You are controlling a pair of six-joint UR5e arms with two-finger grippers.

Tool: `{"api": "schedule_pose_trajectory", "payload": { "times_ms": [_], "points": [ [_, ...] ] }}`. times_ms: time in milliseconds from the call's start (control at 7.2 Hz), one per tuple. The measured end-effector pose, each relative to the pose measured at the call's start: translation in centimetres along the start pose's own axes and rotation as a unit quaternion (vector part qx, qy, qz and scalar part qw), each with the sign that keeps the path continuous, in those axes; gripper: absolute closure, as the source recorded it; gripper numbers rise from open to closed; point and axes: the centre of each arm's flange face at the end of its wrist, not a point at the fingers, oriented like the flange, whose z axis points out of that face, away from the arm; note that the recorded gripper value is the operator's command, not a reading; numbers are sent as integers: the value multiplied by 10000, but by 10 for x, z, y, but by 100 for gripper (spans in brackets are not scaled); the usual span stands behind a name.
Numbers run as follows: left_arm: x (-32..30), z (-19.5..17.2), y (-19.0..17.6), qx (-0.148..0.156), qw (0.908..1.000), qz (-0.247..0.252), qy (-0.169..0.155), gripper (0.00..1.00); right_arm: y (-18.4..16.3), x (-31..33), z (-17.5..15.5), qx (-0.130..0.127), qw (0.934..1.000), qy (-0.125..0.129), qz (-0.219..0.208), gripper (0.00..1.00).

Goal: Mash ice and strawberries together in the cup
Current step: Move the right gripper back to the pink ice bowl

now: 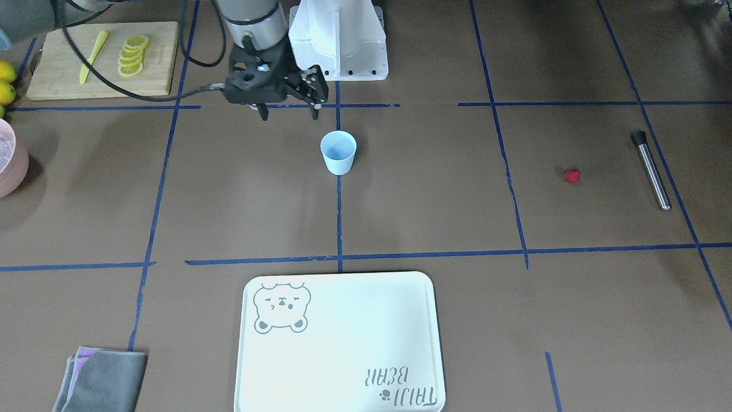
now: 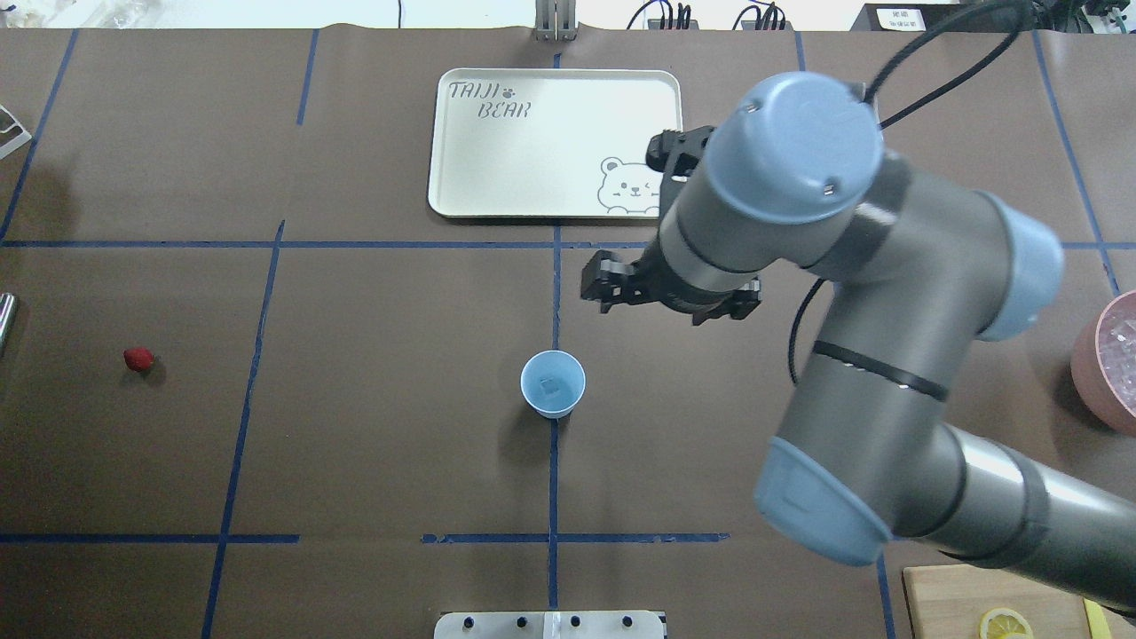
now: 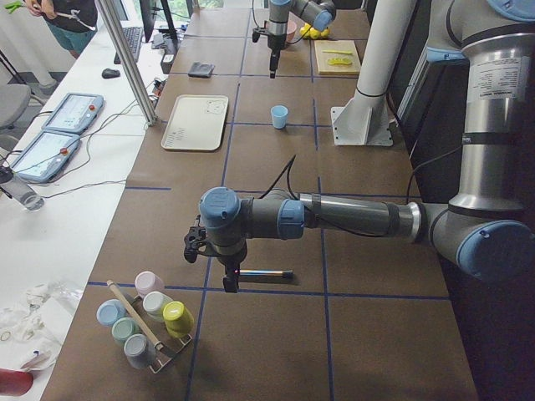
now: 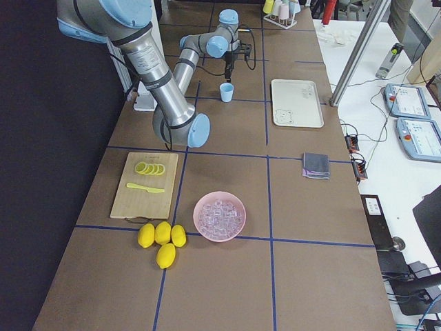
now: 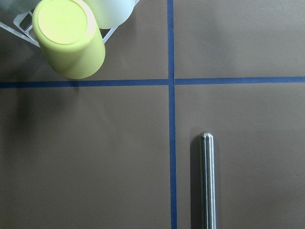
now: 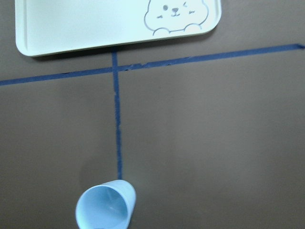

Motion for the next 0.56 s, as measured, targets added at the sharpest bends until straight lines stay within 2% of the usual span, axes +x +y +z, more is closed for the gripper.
{"api": "schedule_pose_trajectory", "payload": {
  "times_ms": [278,556],
  "points": [
    [0,0,0,-3,10000,1,0,0,-4,75,-29,140,9980,281,-554,1],
    [0,0,0,-4,10000,2,0,0,-18,172,-48,7,9935,566,-990,1]
  ]
}}
